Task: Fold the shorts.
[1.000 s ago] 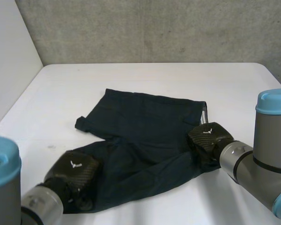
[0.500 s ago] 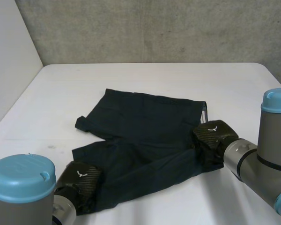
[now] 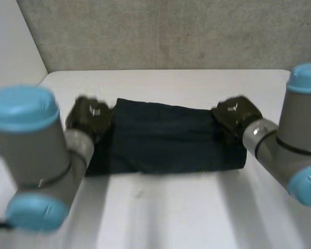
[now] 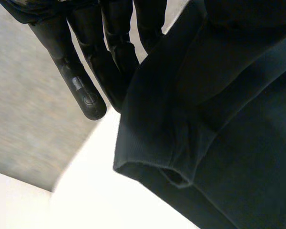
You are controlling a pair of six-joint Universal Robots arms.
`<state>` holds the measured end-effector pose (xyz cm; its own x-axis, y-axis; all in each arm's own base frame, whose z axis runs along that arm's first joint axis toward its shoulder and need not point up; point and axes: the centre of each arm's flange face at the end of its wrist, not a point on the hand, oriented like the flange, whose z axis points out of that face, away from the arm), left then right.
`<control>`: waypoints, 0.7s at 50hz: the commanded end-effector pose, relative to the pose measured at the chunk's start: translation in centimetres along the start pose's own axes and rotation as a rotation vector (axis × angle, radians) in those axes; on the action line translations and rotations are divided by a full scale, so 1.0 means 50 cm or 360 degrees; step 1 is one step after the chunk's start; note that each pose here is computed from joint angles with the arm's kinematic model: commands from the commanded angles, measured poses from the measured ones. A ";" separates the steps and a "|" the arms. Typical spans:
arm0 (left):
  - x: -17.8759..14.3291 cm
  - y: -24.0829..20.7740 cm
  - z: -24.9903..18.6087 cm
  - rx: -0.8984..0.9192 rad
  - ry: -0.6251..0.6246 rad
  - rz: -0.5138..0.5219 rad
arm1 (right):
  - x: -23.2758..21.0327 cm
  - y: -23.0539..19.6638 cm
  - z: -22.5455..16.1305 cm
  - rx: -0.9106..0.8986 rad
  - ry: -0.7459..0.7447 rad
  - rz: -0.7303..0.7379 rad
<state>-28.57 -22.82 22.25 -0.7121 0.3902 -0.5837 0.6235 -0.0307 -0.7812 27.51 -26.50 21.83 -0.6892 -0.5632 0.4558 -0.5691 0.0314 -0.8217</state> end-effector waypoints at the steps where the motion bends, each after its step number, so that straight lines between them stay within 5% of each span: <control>1: -0.021 -0.035 0.199 0.0121 -0.0185 0.0127 | 0.050 -0.024 0.121 0.0136 0.0312 -0.0097; 10: 0.023 0.012 0.377 0.0380 -0.0172 0.0201 | 0.034 0.015 0.272 0.0386 0.0514 -0.0344; 20: 0.066 0.043 0.444 0.0711 -0.0268 0.0199 | -0.013 0.090 0.367 0.0492 0.0548 -0.0530; 27: 0.075 0.039 0.439 0.0776 -0.0310 0.0171 | 0.019 0.045 0.332 0.0528 0.0553 -0.0453; 35: 0.020 -0.013 0.363 0.0742 -0.0286 0.0085 | 0.085 -0.052 0.190 0.0591 0.0430 0.0042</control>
<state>-36.79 -41.18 15.53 -0.7387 0.1805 -0.6494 0.4956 -0.5074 -0.7049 32.30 -39.86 17.59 -0.7334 -0.2309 0.6394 -0.5450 -0.3626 -0.7560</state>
